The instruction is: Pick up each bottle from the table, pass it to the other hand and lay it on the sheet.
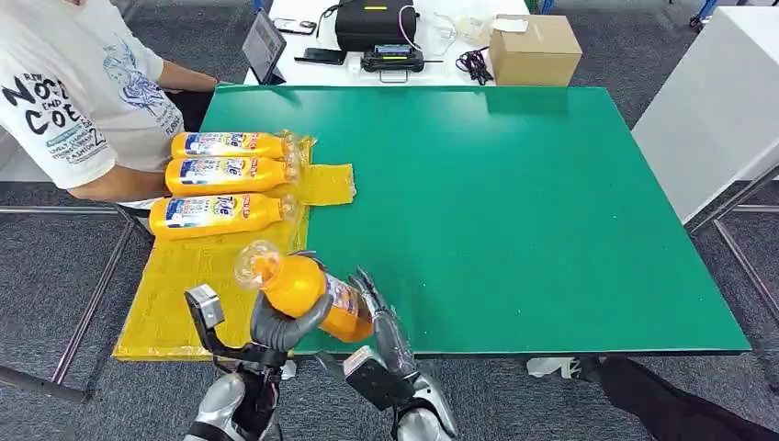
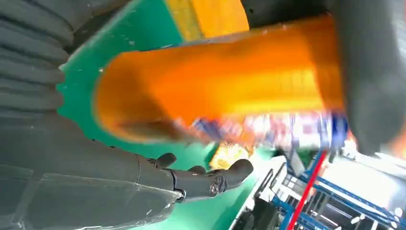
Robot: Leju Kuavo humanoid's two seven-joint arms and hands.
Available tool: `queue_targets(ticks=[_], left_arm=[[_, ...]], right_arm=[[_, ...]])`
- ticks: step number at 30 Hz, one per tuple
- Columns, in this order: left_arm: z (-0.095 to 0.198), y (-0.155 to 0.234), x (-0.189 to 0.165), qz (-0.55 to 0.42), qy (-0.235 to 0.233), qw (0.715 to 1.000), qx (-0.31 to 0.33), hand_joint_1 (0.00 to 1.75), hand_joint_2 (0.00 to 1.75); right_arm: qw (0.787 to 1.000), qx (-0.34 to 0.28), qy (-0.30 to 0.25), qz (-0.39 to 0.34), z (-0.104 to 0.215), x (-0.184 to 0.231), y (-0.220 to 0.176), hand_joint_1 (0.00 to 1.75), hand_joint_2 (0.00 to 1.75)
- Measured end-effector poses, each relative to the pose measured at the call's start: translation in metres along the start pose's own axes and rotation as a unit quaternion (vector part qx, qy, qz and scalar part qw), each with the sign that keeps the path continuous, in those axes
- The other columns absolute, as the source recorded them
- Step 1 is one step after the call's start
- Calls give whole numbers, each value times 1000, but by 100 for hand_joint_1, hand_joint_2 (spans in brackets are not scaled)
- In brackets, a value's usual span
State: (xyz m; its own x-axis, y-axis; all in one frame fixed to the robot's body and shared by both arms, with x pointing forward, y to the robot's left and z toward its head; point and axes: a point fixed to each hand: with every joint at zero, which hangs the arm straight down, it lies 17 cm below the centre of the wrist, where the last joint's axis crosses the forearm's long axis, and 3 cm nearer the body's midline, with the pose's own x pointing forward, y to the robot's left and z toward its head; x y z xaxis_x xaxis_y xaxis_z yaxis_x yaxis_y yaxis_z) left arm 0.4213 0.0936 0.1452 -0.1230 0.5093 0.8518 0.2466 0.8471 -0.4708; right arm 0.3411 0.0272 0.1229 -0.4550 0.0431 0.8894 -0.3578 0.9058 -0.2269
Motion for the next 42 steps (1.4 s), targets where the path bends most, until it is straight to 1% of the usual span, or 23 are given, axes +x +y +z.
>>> queue_targets(ticks=[5, 8, 10, 11, 16, 18, 19, 20, 22, 23, 25, 26, 28, 30, 31, 34, 36, 40, 42], left_arm=[[-17, 30, 30, -59, -55, 996, 47, 175, 175], [-28, 52, 60, -138, -109, 981, 85, 175, 175], [-35, 65, 81, -196, -141, 965, 103, 175, 175], [-36, 67, 85, -209, -148, 961, 107, 175, 175], [-36, 69, 88, -217, -152, 958, 109, 175, 175], [-38, 77, 103, -265, -177, 940, 124, 175, 175], [-41, 89, 125, -339, -209, 905, 149, 175, 175], [-42, 97, 142, -390, -230, 876, 164, 175, 175], [-42, 94, 149, -468, -246, 833, 161, 175, 175], [-43, 91, 151, -518, -250, 803, 157, 175, 175], [-47, 86, 150, -612, -253, 737, 138, 175, 175], [-51, 86, 145, -656, -247, 702, 123, 175, 175], [-57, 92, 134, -706, -228, 662, 104, 175, 175], [-61, 100, 121, -742, -208, 631, 87, 175, 175], [-61, 106, 111, -756, -194, 620, 77, 175, 175], [-63, 129, 87, -784, -147, 600, 60, 175, 175], [-60, 143, 73, -790, -123, 598, 52, 175, 175], [-55, 157, 57, -796, -98, 596, 40, 175, 175], [-54, 164, 50, -805, -83, 586, 35, 175, 175]], right_arm=[[998, -25, -39, -43, -9, 30, -17, 0, 0], [993, -62, -79, -68, -15, 62, -42, 0, 0], [988, -84, -106, -74, -18, 84, -58, 0, 0], [987, -88, -112, -75, -19, 89, -62, 0, 0], [986, -91, -116, -76, -19, 92, -64, 0, 0], [982, -108, -137, -74, -21, 107, -76, 0, 0], [974, -130, -172, -68, -23, 134, -95, 0, 0], [968, -144, -195, -64, -22, 152, -107, 0, 0], [965, -154, -204, -63, -21, 160, -114, 0, 0], [963, -158, -208, -63, -21, 163, -117, 0, 0], [960, -166, -216, -67, -20, 170, -123, 0, 0], [958, -169, -220, -69, -20, 173, -126, 0, 0], [956, -172, -228, -71, -20, 179, -129, 0, 0], [955, -167, -236, -71, -19, 186, -129, 0, 0], [954, -166, -240, -72, -19, 189, -129, 0, 0], [953, -159, -246, -76, -17, 194, -128, 0, 0], [953, -158, -248, -79, -16, 196, -127, 0, 0], [952, -159, -250, -79, -15, 197, -129, 0, 0], [952, -158, -249, -80, -14, 197, -129, 0, 0]])
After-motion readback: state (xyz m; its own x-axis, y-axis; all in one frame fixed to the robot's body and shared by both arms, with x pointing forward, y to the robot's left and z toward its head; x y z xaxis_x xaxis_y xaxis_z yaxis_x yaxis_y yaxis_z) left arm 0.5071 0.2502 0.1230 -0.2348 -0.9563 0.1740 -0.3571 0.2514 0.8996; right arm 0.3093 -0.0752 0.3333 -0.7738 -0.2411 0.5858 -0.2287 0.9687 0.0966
